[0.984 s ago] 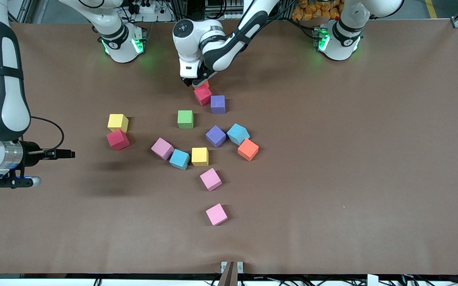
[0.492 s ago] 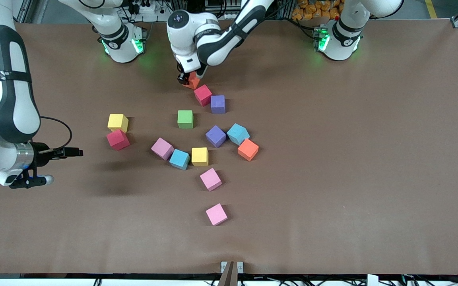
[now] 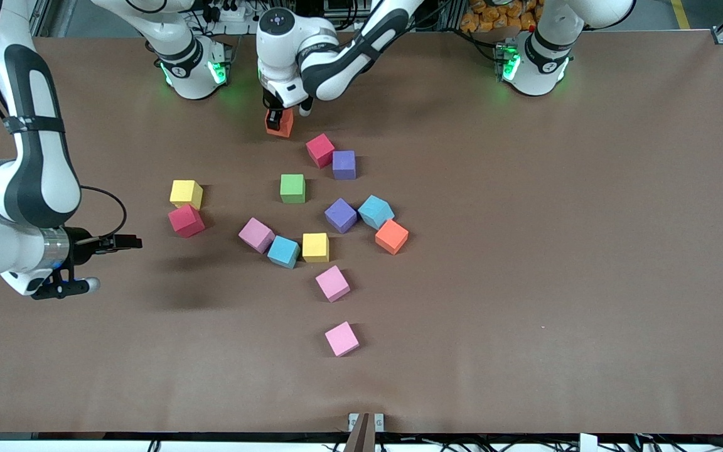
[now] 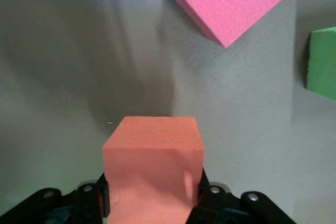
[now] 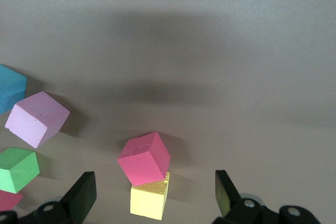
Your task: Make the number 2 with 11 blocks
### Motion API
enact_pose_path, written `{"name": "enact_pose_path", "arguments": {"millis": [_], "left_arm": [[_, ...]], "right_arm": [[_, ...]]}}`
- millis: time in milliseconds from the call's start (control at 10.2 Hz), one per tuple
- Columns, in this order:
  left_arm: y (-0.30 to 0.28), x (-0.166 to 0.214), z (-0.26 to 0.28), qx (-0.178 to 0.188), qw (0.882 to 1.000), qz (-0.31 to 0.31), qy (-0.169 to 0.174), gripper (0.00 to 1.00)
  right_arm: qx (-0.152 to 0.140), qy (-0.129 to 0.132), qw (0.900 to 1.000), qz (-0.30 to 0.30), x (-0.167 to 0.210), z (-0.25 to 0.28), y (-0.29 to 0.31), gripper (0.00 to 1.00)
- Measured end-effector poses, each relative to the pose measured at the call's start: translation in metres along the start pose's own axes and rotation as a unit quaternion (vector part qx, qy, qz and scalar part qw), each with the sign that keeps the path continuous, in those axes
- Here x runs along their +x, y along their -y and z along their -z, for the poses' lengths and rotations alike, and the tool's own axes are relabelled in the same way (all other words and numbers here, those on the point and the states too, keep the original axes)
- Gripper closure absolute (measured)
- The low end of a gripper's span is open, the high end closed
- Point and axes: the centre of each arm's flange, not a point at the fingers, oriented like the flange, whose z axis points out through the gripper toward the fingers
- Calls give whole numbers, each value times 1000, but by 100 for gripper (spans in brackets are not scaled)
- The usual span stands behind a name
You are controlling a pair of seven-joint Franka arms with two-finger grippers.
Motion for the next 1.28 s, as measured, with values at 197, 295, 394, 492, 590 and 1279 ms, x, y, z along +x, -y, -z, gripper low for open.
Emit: {"name": "enact_pose_path", "arguments": {"millis": [197,295,394,492,590,1279], "left_arm": [[4,1,-17,3,1000,9,-1,41],[3,3,-20,6,1000,17,-2,41],[2,3,-21,9,1000,28,-2,41],[2,5,-22,15,999,34,-12,41],[4,9,-24,23,998,39,-31,41],[12,29,-20,36,996,41,-77,42]], "right_arm": [[0,-10,1000,-1,2,1,0,0],[0,-12,1000,-1,2,1,-1,0],[1,-12,1000,-1,3,1,-1,0],[2,-12,1000,-2,3,1,0,0],[3,-12,1000,-4,3,0,0,0],[1,-10,1000,-12,5,-2,13,0]]}}
